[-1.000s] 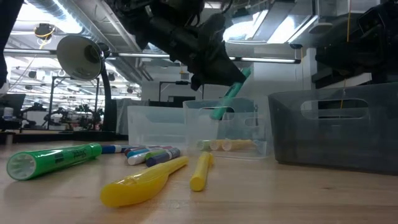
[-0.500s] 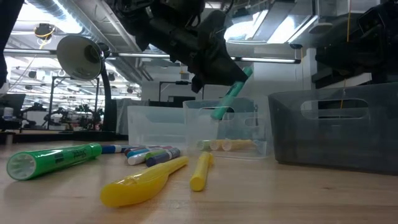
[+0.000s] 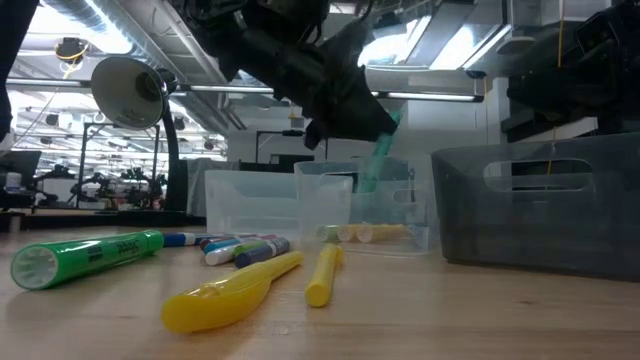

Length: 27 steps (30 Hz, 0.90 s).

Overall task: Pick & Place Markers
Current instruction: Put the light blue highlighter pen into the right transparent bin, then put the green highlighter pen into the right transparent bin

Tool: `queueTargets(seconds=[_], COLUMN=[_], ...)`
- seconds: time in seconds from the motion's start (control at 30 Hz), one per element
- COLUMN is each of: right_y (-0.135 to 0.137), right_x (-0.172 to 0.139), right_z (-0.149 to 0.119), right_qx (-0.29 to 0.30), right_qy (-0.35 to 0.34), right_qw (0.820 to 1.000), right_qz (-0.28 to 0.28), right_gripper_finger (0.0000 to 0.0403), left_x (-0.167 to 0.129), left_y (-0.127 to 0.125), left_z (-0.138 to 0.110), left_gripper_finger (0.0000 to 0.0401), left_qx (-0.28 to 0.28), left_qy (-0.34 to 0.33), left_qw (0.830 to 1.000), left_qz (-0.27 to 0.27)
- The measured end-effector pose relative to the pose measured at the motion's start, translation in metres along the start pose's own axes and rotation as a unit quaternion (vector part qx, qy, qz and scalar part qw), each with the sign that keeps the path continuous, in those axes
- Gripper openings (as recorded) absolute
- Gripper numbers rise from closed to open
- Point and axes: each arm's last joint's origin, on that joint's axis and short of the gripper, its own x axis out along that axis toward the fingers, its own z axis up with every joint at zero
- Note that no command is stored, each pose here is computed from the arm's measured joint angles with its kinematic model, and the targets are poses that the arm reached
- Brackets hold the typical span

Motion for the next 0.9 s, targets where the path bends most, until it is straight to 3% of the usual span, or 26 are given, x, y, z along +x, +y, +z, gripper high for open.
queueTargets(seconds=[0.23,0.4,0.67,0.77,0.9], right_y=[0.000,0.000,0.000,0.000,0.000], right_x=[0.000,0.000,0.000,0.000,0.000], right_z=[0.000,0.000,0.000,0.000,0.000], right_qx=[0.000,0.000,0.000,0.000,0.000], right_qy=[0.000,0.000,0.000,0.000,0.000], right_qw=[1.000,1.000,1.000,1.000,1.000], right_qz=[0.000,0.000,0.000,0.000,0.000], right_gripper_finger=[0.0152,0.0152,0.0152,0.0152,0.0152], left_x=[0.000,0.000,-0.005,-0.010,-0.018], left_y=[0.000,-0.012,-0.056,-0.079,-0.104], left_z=[-0.001,-0.008,-0.034,-0.045,-0.059], left_gripper_finger=[0.0138,0.0138,0.0125,0.0121,0.0114], left_qx=[0.018,0.073,0.218,0.230,0.220], left_qy=[0.000,0.016,0.064,0.077,0.083], left_qw=[1.000,0.997,0.972,0.966,0.968], left_qz=[0.015,0.005,-0.059,-0.095,-0.088])
